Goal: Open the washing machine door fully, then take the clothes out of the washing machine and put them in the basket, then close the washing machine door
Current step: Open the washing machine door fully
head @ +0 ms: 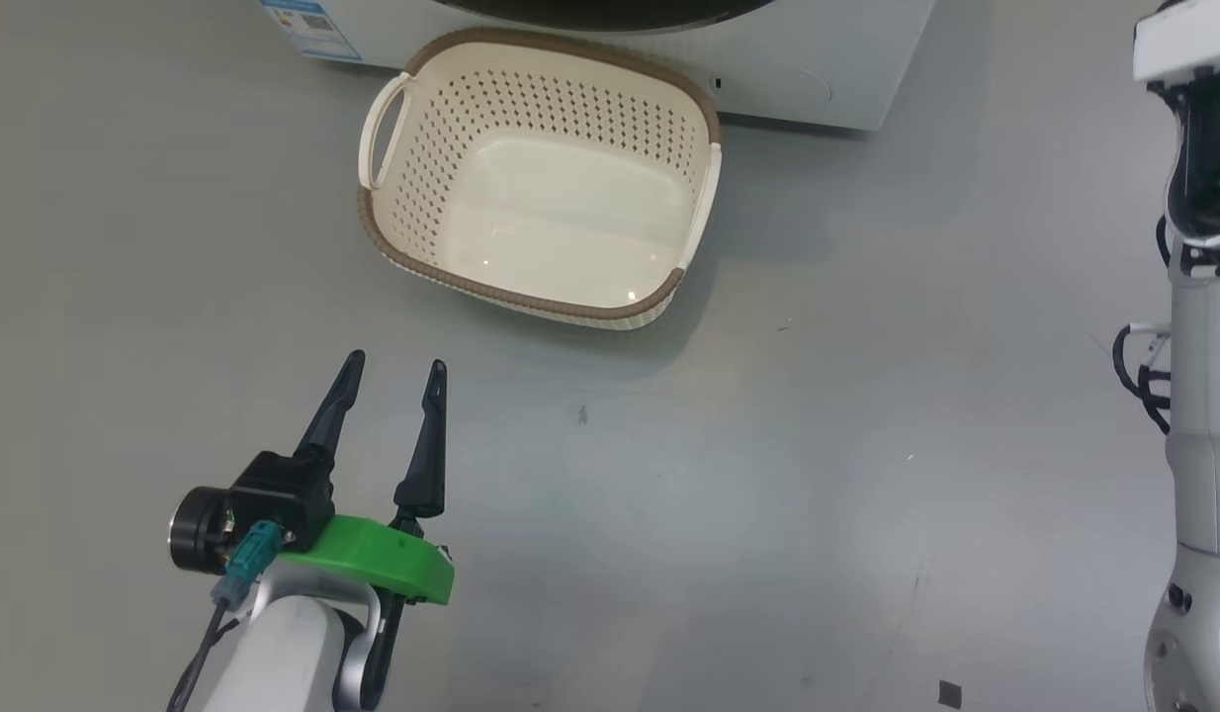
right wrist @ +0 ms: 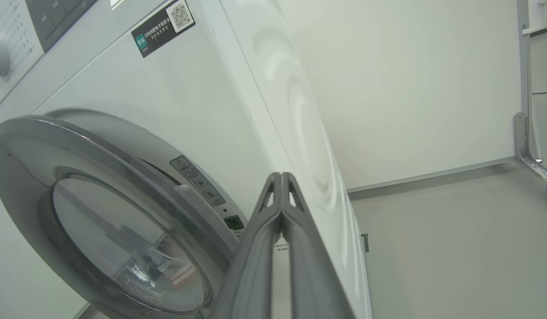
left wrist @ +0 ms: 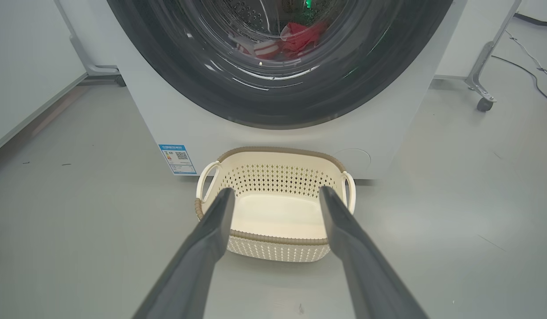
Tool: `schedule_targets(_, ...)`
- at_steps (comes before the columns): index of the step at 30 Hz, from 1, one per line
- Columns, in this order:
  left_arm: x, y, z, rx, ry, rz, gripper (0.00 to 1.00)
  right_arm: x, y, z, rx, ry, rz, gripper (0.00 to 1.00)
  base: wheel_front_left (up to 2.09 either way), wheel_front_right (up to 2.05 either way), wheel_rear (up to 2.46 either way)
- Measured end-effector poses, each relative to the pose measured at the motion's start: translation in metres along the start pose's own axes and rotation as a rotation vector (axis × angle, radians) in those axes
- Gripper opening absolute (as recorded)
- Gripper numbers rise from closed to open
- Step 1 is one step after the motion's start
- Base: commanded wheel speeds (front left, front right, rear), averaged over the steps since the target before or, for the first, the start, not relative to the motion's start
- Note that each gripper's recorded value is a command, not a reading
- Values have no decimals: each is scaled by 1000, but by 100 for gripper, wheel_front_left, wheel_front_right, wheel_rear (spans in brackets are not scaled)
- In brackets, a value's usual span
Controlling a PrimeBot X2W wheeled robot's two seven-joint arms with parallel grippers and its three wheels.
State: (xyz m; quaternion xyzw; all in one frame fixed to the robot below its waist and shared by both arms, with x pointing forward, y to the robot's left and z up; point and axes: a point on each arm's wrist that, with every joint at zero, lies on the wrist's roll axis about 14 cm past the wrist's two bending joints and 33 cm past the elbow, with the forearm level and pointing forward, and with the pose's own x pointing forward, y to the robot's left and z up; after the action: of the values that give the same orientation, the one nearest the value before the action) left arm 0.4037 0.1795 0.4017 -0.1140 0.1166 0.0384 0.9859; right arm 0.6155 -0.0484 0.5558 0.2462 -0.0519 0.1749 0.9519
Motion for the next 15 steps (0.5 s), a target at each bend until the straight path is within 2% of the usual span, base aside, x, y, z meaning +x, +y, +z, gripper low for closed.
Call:
schedule_targets(5, 4, 9, -4, 0, 12, 26, 100, 24, 8, -8, 165, 20, 10, 0, 0, 0, 0)
schedule_targets(10, 6, 13, -8, -3, 26, 39, 100, 38, 3, -21, 264, 66, -11, 0, 0, 0, 0)
schedule_targets(15, 6, 20, -12, -4, 41, 59, 100, 49, 1, -48, 460, 162, -48, 0, 0, 0, 0)
